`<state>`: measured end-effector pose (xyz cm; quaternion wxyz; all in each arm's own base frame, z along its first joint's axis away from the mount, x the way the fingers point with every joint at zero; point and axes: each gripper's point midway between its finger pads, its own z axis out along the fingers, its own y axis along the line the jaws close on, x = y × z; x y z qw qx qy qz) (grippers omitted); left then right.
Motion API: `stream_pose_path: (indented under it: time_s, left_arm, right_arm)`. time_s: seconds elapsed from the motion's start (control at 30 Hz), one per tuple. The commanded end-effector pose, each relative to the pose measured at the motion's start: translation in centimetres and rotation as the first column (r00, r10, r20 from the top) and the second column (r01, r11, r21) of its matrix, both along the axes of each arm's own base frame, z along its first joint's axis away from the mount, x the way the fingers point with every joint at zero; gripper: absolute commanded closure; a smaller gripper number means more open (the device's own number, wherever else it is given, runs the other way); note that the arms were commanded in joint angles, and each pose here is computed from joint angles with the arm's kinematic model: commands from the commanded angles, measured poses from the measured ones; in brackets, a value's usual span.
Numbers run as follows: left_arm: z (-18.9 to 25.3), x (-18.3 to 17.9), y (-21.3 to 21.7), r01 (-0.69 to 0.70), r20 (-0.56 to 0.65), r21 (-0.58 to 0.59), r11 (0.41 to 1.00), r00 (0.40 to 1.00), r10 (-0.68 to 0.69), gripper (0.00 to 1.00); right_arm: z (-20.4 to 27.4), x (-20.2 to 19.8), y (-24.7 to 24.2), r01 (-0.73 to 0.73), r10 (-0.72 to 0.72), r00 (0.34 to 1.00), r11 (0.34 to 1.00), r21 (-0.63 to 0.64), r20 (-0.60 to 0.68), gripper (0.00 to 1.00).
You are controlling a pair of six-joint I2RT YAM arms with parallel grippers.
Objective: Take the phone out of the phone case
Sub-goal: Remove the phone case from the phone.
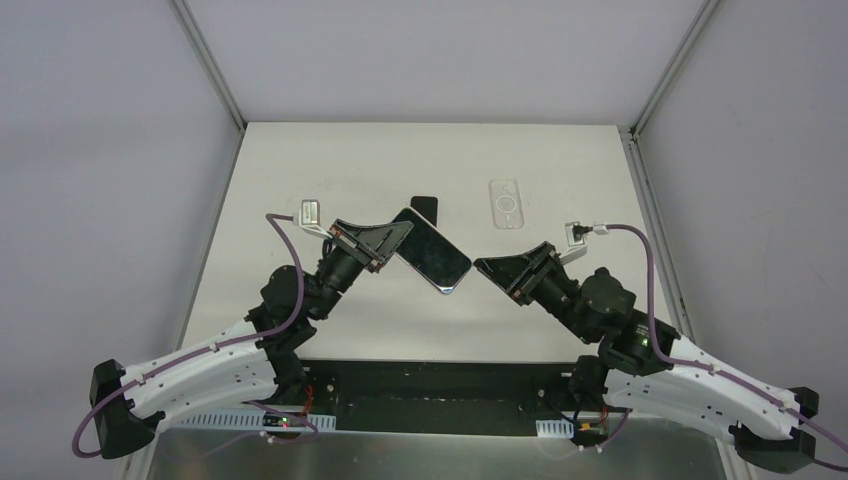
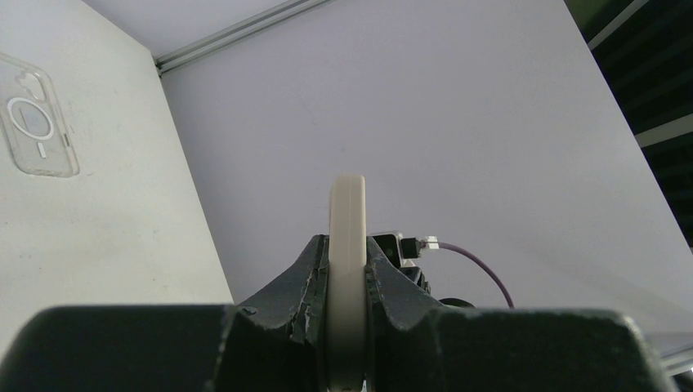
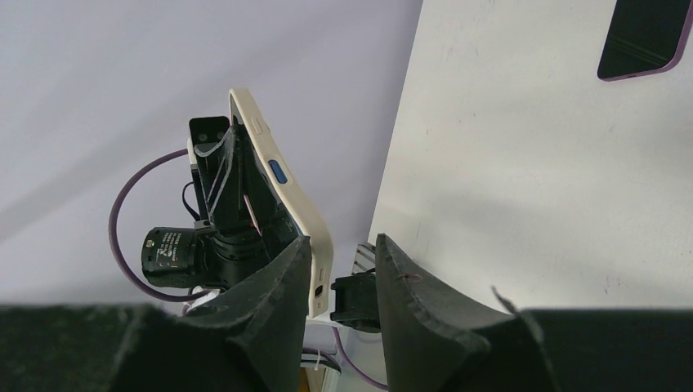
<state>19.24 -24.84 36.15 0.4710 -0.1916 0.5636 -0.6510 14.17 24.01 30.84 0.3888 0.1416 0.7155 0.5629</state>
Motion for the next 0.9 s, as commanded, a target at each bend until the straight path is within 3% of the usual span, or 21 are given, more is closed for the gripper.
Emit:
stream_pose_path:
  time_s: [0.0, 0.87]
  left_arm:
    - [5.8, -1.6, 1.3, 0.039, 0.097, -0.169, 0.985, 0.995, -0.022, 1.0]
    - [7.7, -2.4, 1.4, 0.079, 0.131, -0.193, 0.978, 0.99, -0.055, 1.0]
  right_arm:
    - [0.1, 0.2, -0.2, 0.011, -0.011, 1.0, 1.0, 0.014, 0.001, 0.63]
    - [-2.0, 0.6, 0.9, 0.004, -0.007, 0.999, 0.998, -0.06, -0.045, 0.66]
